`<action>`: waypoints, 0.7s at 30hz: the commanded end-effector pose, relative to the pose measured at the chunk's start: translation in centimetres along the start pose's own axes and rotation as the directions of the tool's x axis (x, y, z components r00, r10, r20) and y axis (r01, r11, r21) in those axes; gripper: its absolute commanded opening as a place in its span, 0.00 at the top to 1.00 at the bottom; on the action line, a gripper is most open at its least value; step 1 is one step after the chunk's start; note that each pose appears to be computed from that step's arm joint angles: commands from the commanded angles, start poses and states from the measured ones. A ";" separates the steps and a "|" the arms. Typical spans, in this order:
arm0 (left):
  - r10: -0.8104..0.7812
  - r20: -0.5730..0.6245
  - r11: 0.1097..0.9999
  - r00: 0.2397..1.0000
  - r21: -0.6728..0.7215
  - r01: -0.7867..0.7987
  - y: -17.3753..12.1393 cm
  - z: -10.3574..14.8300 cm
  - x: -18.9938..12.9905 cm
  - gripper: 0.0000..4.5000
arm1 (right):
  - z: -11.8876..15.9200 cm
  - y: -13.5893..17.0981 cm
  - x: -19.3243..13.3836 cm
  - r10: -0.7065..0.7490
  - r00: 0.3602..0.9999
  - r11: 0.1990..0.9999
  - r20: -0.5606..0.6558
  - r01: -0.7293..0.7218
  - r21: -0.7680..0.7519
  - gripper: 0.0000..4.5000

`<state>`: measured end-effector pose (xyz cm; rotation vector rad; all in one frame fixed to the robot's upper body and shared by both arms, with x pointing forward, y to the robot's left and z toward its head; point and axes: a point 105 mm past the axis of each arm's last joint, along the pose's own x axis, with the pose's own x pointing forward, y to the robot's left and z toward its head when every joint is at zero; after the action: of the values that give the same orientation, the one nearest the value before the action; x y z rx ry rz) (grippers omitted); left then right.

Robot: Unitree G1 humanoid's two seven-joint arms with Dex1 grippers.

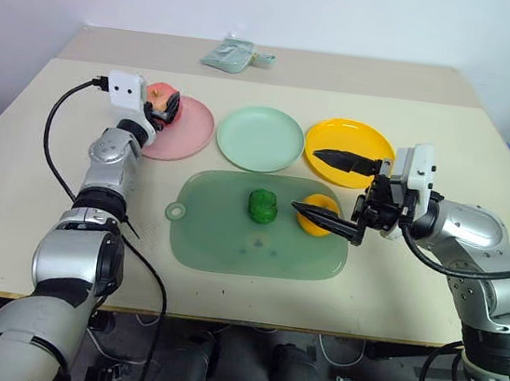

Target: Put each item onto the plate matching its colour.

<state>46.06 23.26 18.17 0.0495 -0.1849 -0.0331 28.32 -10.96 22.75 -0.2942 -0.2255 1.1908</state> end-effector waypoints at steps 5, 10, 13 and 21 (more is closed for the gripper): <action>-0.025 0.076 0.997 0.997 0.072 0.020 0.1 2.5 0.5 0.01 | 0.9 0.1 -0.4 -0.025 1.000 0.999 0.015 0.026 -0.044 0.00; -0.364 0.282 0.930 0.888 0.061 0.362 -3.8 6.8 -0.5 0.01 | 0.8 0.1 -0.4 -0.032 0.999 0.998 0.016 0.033 -0.046 0.00; -0.585 0.357 0.799 0.728 0.104 0.592 -6.5 8.2 -2.4 0.01 | 0.7 0.0 -0.3 -0.025 1.000 0.998 0.013 0.026 -0.049 0.00; -0.933 0.265 0.258 0.244 0.017 0.966 -13.0 5.1 -10.0 0.01 | 0.4 -0.3 -0.2 -0.030 1.000 0.998 -0.004 0.029 -0.051 0.00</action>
<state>36.15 10.91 18.95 -0.0159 -0.3308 -1.2610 28.61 -11.23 22.18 -0.3076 -0.2069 1.1570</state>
